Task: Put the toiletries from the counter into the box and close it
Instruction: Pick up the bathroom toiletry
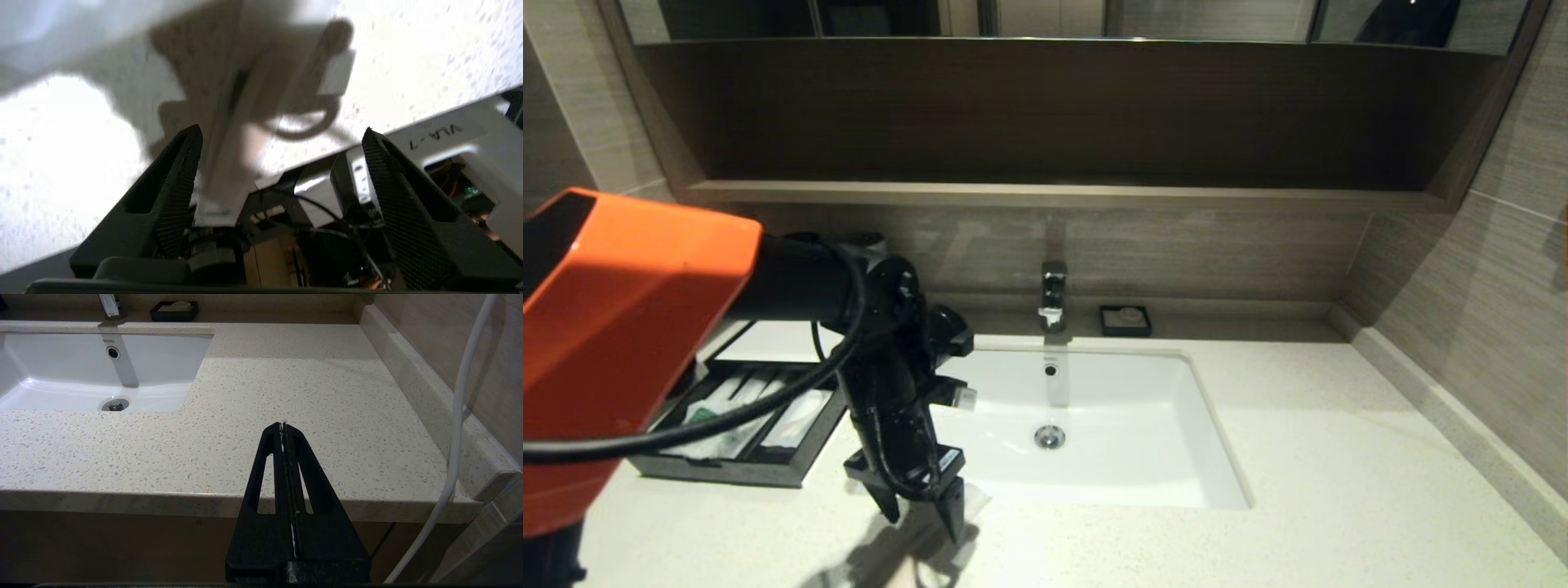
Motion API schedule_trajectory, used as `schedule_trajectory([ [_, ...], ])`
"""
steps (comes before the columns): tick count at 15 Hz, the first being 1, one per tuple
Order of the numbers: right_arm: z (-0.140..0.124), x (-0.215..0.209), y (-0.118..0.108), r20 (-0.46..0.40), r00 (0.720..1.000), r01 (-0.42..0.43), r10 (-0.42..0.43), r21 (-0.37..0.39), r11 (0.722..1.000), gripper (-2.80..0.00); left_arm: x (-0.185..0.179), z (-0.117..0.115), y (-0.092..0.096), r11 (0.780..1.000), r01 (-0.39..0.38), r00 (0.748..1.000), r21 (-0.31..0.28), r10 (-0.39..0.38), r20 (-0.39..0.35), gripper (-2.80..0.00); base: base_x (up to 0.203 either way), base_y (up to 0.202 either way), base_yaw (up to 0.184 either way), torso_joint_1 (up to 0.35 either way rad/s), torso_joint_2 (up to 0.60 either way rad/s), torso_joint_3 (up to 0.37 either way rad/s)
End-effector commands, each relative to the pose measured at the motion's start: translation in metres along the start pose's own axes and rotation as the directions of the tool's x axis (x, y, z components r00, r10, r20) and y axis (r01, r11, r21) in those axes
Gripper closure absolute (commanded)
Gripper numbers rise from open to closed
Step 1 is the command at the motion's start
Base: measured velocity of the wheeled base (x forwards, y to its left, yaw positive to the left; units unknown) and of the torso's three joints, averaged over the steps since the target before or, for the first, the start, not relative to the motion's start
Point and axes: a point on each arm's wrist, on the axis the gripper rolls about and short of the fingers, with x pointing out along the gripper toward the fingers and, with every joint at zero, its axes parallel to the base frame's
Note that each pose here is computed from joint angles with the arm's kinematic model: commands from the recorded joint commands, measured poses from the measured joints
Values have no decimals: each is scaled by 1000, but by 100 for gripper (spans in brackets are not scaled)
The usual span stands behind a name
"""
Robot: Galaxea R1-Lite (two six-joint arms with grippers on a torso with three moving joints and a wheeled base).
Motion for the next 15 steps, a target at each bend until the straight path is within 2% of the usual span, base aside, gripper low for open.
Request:
schedule_trajectory([
  [1, 0, 0, 0, 1, 1000, 0, 0, 0, 1000, 0, 12, 6, -1, 1000, 7, 1000, 1, -7, -13, -280, 0, 0, 0, 0, 0, 0],
  [4, 0, 0, 0, 0, 1000, 0, 0, 0, 1000, 0, 19, 2, -9, 1000, -3, 999, 20, 4, -49, -280, 0, 0, 0, 0, 0, 0],
  [9, 0, 0, 0, 0, 1000, 0, 0, 0, 1000, 0, 25, -6, -10, 998, -50, 996, 27, 52, -75, -280, 0, 0, 0, 0, 0, 0],
  [15, 0, 0, 0, 1, 1000, 1, -1, 0, 1000, 0, 33, -6, -11, 994, -105, 994, 7, 106, -33, -280, 0, 0, 0, 0, 0, 0],
])
